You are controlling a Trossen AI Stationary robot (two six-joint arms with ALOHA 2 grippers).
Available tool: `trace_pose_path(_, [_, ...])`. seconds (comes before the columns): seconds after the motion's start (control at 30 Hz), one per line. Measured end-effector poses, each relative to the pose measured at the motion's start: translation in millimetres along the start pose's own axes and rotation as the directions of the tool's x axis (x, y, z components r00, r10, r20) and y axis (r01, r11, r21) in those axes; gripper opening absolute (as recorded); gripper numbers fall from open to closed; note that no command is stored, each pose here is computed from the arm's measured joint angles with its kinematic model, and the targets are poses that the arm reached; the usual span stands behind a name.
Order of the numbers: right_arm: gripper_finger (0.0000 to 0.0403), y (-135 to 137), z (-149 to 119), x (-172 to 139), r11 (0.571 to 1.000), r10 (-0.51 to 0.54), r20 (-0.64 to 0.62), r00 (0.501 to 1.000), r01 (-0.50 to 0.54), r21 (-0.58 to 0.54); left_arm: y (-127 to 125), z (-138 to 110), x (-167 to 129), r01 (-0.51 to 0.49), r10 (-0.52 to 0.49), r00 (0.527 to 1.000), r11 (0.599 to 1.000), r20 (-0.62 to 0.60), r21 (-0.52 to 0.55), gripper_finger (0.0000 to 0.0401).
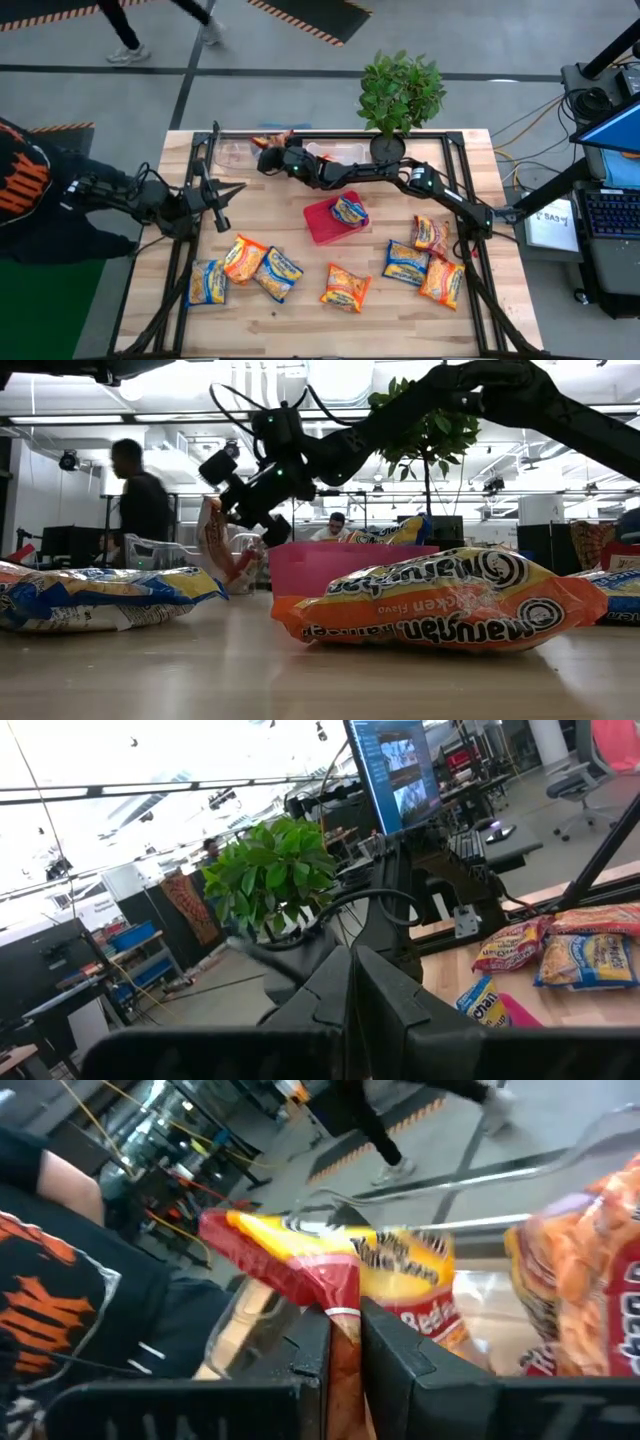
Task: Sort Maruchan noodles
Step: Put the red noodle pack into the transparent bin, then put the blue noodle pack into the red bin
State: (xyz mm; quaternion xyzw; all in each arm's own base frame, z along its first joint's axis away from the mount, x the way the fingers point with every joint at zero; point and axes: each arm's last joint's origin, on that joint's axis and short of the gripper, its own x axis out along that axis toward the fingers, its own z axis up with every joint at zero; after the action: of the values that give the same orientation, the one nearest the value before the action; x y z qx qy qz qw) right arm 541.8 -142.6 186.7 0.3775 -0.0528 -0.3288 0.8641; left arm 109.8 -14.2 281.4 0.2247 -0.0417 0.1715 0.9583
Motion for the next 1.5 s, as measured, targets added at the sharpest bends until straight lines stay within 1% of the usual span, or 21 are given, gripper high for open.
trace_pose_path(0.2, [0.0028,-6,2,2,0.999,-0.031,-0.014,0.999,0.031,0.026,0,0,0,0.000,0.000,1.000,1.000,0.000,0.000,0.0000])
trace_pose_path(0.33, [0.0038,-8,6,4,0.999,-0.038,-0.009,0.999,0.038,0.027,0,0,0,0.001,-0.001,1.000,1.000,-0.001,0.001,0.0000])
trace_pose_path(0.47, [0.0061,-8,10,4,0.999,-0.036,-0.001,0.999,0.036,0.029,0,0,0,0.001,-0.001,1.000,1.000,-0.001,0.000,0.0000])
trace_pose_path(0.67, [0.0116,-5,15,2,0.999,-0.023,-0.005,1.000,0.023,0.033,0,0,0,0.001,-0.001,1.000,1.000,0.000,0.000,0.0000])
trace_pose_path(0.73, [0.0133,0,19,0,1.000,0.014,-0.043,0.999,-0.013,0.017,0,0,0,0.001,-0.001,1.000,1.000,0.000,0.000,0.0000])
trace_pose_path(0.8, [0.0146,7,27,-4,0.997,0.082,-0.098,0.992,-0.082,-0.002,0,0,0,0.001,-0.001,1.000,1.000,0.000,-0.001,0.0000])
trace_pose_path(0.93, [0.0159,31,46,-18,0.965,0.245,-0.215,0.946,-0.260,-0.044,0,0,0,0.003,-0.003,1.000,1.000,-0.003,-0.005,0.0000])
trace_pose_path(1.0, [0.0160,45,56,-31,0.949,0.274,-0.270,0.923,-0.305,-0.079,-1,0,1,0.004,-0.004,1.000,1.000,-0.004,-0.008,0.0000])
trace_pose_path(1.07, [0.0159,58,62,-45,0.934,0.273,-0.311,0.910,-0.328,-0.141,-2,-1,2,0.007,-0.007,1.000,1.000,-0.010,-0.011,0.0000])
trace_pose_path(1.13, [0.0154,70,64,-62,0.914,0.255,-0.360,0.898,-0.345,-0.213,-3,-1,2,0.009,-0.009,1.000,1.000,-0.013,-0.016,0.0000])
trace_pose_path(1.23, [0.0147,87,61,-93,0.857,0.247,-0.421,0.873,-0.400,-0.325,-5,-2,4,0.015,-0.016,1.000,1.000,-0.024,-0.021,0.0000])
trace_pose_path(1.3, [0.0142,97,59,-117,0.800,0.260,-0.450,0.854,-0.452,-0.395,-7,-3,6,0.030,-0.030,0.999,0.999,-0.027,-0.026,0.0000])
trace_pose_path(1.37, [0.0137,103,54,-143,0.749,0.266,-0.487,0.832,-0.496,-0.439,-10,-4,8,0.069,-0.070,0.997,0.997,-0.023,-0.025,0.0000])
trace_pose_path(1.5, [0.0130,99,38,-199,0.621,0.275,-0.572,0.773,-0.597,-0.509,-17,-3,13,0.160,-0.160,0.987,0.986,0.013,-0.043,0.0000])
